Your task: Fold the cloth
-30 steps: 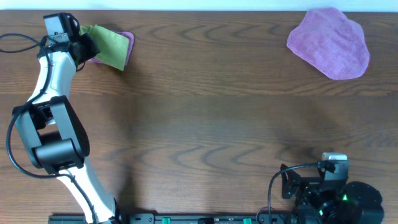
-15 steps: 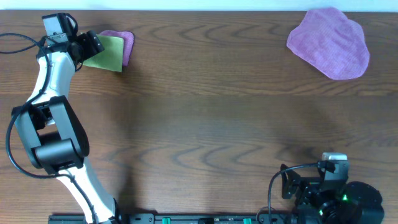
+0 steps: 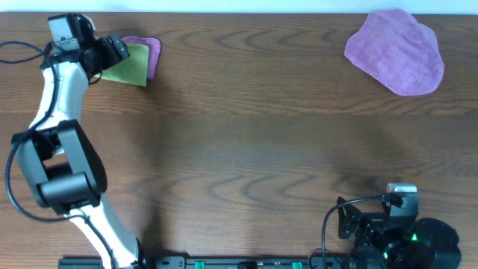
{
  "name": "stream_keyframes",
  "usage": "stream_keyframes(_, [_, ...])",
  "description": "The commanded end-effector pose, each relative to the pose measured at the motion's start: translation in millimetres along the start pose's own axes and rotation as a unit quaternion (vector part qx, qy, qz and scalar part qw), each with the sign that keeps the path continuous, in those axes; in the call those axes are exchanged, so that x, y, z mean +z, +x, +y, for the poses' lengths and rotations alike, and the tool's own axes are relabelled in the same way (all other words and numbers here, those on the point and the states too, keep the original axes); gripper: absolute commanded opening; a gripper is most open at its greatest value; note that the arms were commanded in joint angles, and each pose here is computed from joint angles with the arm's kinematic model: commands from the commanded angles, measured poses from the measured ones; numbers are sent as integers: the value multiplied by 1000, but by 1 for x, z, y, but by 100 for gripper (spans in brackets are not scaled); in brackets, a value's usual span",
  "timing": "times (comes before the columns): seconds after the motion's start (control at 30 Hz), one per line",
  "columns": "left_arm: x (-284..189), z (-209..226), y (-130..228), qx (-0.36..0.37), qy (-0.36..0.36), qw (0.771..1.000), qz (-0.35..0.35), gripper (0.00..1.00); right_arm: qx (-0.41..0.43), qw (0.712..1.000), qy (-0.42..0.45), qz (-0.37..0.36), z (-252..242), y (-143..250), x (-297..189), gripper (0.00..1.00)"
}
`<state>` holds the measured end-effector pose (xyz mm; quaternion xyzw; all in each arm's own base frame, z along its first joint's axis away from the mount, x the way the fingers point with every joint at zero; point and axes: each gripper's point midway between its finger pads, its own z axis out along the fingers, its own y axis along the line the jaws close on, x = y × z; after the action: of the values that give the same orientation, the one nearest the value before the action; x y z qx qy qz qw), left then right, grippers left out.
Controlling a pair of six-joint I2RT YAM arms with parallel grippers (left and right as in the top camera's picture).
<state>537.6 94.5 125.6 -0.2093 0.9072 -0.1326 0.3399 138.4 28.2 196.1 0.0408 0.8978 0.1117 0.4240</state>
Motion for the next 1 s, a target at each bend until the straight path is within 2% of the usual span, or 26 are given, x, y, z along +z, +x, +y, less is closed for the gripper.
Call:
stream_keyframes(0.0, [-51,-38,-25,38,40,998,-35,95,-4,1000,3,-2,-1,0,0,99])
stream_keyframes(0.1, [-72,-52,-11,68,40,997,-14,95,-4,1000,3,-2,-1,0,0,99])
stream_keyframes(0.33, [-108,-57,29,56,20,997,56,95,-4,1000,3,-2,-1,0,0,99])
stream_keyframes(0.43, [-133,-55,36,53,6,997,62,95,-4,1000,3,-2,-1,0,0,99])
stream_keyframes(0.53, [-176,-51,33,61,-32,997,31,95,-4,1000,3,-2,-1,0,0,99])
stream_keyframes(0.7, [-250,-64,40,75,-22,996,-39,95,-4,1000,3,-2,-1,0,0,99])
stream_keyframes(0.97, [-312,-52,120,52,-2,994,-92,95,-4,1000,3,-2,-1,0,0,99])
